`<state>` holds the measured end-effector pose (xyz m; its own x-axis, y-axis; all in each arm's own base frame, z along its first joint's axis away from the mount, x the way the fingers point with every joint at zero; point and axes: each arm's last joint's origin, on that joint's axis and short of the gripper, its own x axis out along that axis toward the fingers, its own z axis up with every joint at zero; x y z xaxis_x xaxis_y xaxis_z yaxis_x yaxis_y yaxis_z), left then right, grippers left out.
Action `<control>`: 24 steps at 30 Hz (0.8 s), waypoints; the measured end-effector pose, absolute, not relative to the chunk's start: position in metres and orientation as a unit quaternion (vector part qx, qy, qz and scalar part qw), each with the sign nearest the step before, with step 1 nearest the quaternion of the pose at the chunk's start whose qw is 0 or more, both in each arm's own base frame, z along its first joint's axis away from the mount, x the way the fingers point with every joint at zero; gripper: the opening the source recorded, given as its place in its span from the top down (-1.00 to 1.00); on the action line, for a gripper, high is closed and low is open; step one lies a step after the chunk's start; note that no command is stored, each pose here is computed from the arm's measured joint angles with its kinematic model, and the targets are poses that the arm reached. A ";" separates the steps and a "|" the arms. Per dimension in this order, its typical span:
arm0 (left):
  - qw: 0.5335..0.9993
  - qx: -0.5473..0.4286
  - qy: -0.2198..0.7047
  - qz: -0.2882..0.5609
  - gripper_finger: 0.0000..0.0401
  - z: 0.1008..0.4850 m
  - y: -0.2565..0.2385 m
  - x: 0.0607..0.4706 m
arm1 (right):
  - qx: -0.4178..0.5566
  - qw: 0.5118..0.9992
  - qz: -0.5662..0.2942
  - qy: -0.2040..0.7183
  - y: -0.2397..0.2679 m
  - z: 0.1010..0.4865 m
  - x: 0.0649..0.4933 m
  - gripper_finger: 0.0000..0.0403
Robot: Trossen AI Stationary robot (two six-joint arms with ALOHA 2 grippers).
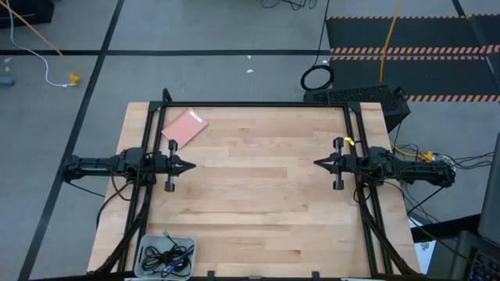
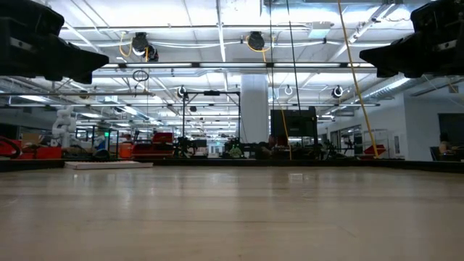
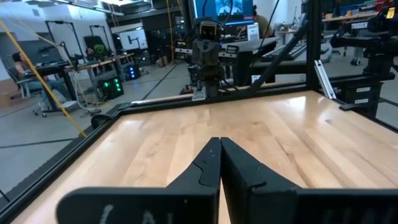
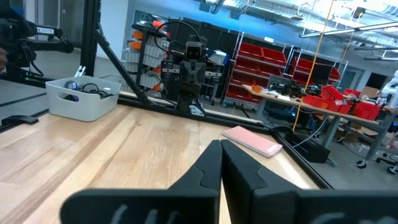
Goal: Pick and place USB-C Cables
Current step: Return to Home Position
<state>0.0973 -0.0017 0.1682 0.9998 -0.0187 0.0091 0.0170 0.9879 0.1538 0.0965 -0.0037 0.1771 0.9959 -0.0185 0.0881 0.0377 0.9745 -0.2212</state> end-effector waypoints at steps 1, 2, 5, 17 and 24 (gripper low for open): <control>0.997 0.077 -0.005 -0.010 0.96 0.168 -0.002 0.097 | -0.112 0.993 -0.014 -0.043 -0.004 0.177 0.096 1.00; 0.997 0.077 -0.005 -0.010 0.94 0.168 -0.002 0.097 | -0.112 0.993 -0.014 -0.043 -0.004 0.177 0.096 1.00; 0.997 0.076 -0.006 -0.009 0.88 0.168 -0.002 0.097 | -0.112 0.993 -0.014 -0.043 -0.004 0.177 0.096 1.00; 0.997 0.076 -0.008 -0.009 0.84 0.169 -0.002 0.097 | -0.112 0.993 -0.014 -0.043 -0.004 0.177 0.096 1.00; 0.997 0.076 -0.009 -0.009 0.84 0.169 -0.002 0.097 | -0.112 0.993 -0.014 -0.043 -0.004 0.177 0.096 1.00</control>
<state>0.0973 -0.0017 0.1688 0.9997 -0.0189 0.0156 0.0163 0.9883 0.1518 0.0965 -0.0037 0.1771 0.9959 -0.0184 0.0881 0.0375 0.9745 -0.2212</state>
